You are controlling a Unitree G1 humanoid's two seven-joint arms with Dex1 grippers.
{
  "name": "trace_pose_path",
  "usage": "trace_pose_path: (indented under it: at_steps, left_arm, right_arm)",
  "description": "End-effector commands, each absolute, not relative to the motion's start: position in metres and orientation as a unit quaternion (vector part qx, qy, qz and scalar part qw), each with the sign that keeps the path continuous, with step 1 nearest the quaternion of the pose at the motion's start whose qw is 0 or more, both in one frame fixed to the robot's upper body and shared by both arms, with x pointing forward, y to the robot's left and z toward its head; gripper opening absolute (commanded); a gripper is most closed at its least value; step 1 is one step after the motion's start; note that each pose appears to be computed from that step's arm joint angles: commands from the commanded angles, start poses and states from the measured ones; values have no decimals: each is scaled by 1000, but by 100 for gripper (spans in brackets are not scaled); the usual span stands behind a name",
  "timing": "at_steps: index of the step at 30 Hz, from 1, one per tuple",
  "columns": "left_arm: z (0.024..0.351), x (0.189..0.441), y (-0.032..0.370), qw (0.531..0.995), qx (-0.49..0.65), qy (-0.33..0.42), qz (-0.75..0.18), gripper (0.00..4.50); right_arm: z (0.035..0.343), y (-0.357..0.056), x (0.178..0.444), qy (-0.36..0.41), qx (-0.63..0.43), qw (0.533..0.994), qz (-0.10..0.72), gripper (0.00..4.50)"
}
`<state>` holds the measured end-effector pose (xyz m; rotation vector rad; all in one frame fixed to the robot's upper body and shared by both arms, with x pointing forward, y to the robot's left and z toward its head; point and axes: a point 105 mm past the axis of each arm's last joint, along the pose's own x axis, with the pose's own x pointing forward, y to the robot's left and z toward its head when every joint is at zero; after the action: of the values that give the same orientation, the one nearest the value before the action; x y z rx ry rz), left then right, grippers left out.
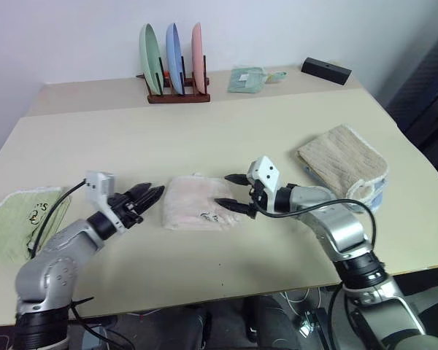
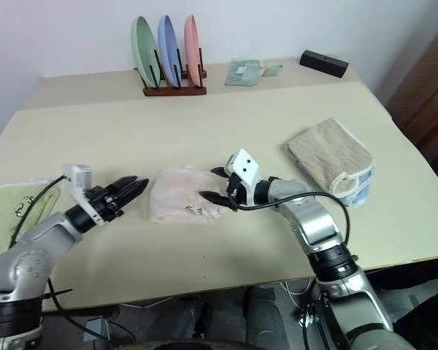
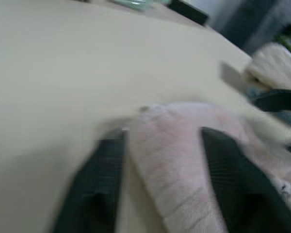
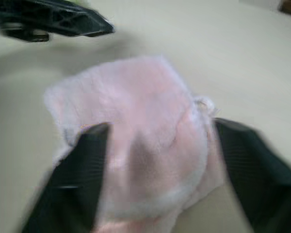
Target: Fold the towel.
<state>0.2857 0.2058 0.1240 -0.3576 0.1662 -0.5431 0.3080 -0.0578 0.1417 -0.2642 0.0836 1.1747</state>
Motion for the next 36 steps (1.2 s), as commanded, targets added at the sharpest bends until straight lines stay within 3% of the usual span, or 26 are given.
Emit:
trace_pose_path:
  at_steps: [1,12,15,22,27,30,36]
  left_arm:
    - [115,274,202,933,-218,128,-256,444]
    - [92,290,141,892,-289,197,-285,444]
    - [96,292,134,885,-305,189,-297,358]
    - [107,296,131,893,-300,154,-297,3]
    - [143,315,166,930,-284,40,-229,3]
    - [177,325,231,952,-283,-64,-96,3]
    - [207,293,331,931,-298,-187,94,3]
  right_arm:
    - [167,-59,299,-1,-145,816,559,450]
    - [162,-56,296,-8,-192,806,560,450]
    - [159,-57,295,-6,-201,808,554,450]
    - [155,-63,297,-2,-210,816,538,450]
    - [156,-64,299,-9,-213,820,531,450]
    - [158,-68,301,-11,-216,821,528,450]
    - [155,-67,301,-12,-217,818,533,450]
